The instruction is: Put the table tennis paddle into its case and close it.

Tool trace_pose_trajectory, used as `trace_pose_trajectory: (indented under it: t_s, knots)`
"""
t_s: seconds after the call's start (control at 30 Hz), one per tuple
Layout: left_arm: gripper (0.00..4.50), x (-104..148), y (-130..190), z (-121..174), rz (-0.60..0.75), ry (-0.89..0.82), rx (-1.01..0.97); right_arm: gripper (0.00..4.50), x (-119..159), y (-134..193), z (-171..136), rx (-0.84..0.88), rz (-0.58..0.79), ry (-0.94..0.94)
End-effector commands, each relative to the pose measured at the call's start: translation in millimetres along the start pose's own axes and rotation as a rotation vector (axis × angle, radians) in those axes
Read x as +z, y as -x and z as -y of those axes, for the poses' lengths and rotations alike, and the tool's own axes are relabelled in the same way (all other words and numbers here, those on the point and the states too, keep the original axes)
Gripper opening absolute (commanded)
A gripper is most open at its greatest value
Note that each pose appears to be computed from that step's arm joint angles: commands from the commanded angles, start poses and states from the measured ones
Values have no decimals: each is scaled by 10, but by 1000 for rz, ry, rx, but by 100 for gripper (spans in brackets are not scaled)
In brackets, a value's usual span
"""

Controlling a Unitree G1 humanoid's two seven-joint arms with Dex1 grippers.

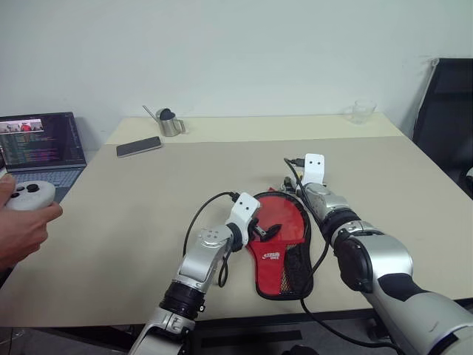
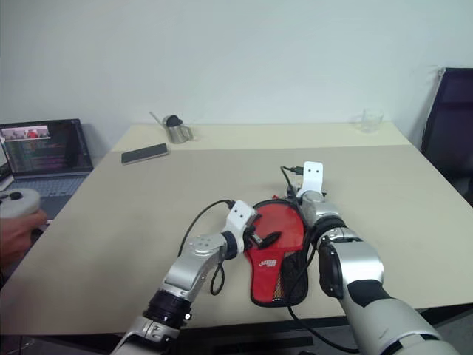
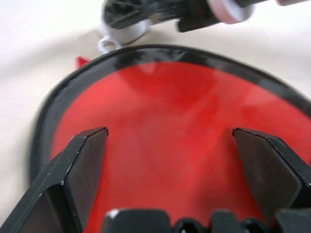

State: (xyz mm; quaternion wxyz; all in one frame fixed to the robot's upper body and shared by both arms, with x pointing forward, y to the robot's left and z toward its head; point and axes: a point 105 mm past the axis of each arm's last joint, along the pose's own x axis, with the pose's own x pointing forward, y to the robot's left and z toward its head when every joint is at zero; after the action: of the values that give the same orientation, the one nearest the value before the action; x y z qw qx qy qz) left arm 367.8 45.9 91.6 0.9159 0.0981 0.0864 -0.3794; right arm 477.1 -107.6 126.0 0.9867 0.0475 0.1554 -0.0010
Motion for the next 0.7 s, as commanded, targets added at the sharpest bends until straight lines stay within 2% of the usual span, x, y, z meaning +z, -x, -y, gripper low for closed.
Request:
trace_pose_trajectory:
  t_s: [0.03,0.13,0.37,0.4,0.43,0.47,0.53,0.7]
  knots:
    - [450,26,60,-21,3,-11,16,429,69,6,-43,-5,37,-12]
    - [450,26,76,-23,-1,-11,20,352,39,6,-54,-8,31,-16]
    - [450,25,91,-26,-5,-9,26,108,34,5,-38,-16,28,-30]
    - [450,25,90,-25,-5,-8,26,108,37,5,-35,-17,29,-31]
    - [450,24,91,-25,-5,-7,27,68,38,5,-36,-16,30,-30]
    - [450,24,91,-26,-4,-6,27,59,38,5,-38,-16,30,-31]
    - [450,25,93,-31,-4,-5,28,2,37,5,-44,-16,29,-37]
    - [450,25,89,-38,-5,-4,30,2,47,7,-59,-10,29,-44]
